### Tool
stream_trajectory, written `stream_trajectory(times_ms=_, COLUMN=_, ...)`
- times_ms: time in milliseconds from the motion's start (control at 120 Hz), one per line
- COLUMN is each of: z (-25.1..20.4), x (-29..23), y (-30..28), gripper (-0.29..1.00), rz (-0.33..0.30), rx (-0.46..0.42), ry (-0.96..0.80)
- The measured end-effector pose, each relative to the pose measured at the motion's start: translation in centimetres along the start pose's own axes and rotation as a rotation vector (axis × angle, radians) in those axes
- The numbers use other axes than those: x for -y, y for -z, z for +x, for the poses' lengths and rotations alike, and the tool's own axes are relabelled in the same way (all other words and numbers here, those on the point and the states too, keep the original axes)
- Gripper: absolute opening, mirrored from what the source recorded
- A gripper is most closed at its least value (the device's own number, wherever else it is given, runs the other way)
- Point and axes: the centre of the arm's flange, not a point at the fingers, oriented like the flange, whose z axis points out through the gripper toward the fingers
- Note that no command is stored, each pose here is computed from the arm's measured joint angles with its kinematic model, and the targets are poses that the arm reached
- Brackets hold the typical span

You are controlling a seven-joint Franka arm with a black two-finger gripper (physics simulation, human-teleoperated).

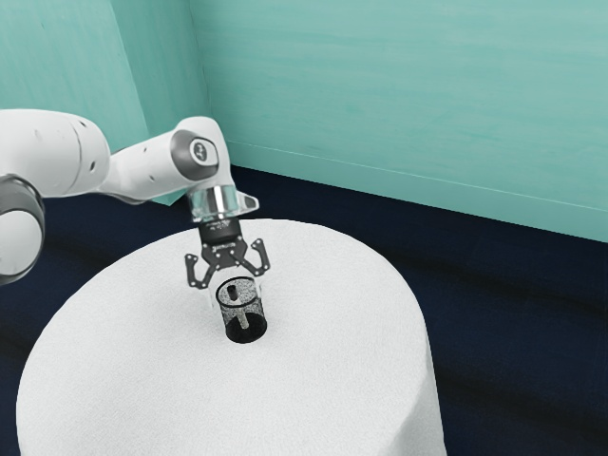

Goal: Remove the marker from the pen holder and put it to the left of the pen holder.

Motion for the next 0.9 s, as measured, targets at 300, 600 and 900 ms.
stream_trajectory(times_ms=300, z=0.3, x=0.4, y=0.8, gripper=0.31, rz=0.004, rx=-0.012, ry=-0.006)
stream_trajectory(times_ms=600, z=0.0, x=-0.2, y=0.9, gripper=0.12, rz=0.016, rx=-0.005, ry=-0.026)
stream_trajectory(times_ms=900, z=-0.2, x=0.1, y=1.4, gripper=-0.03, rz=0.022, rx=-0.015, ry=-0.027)
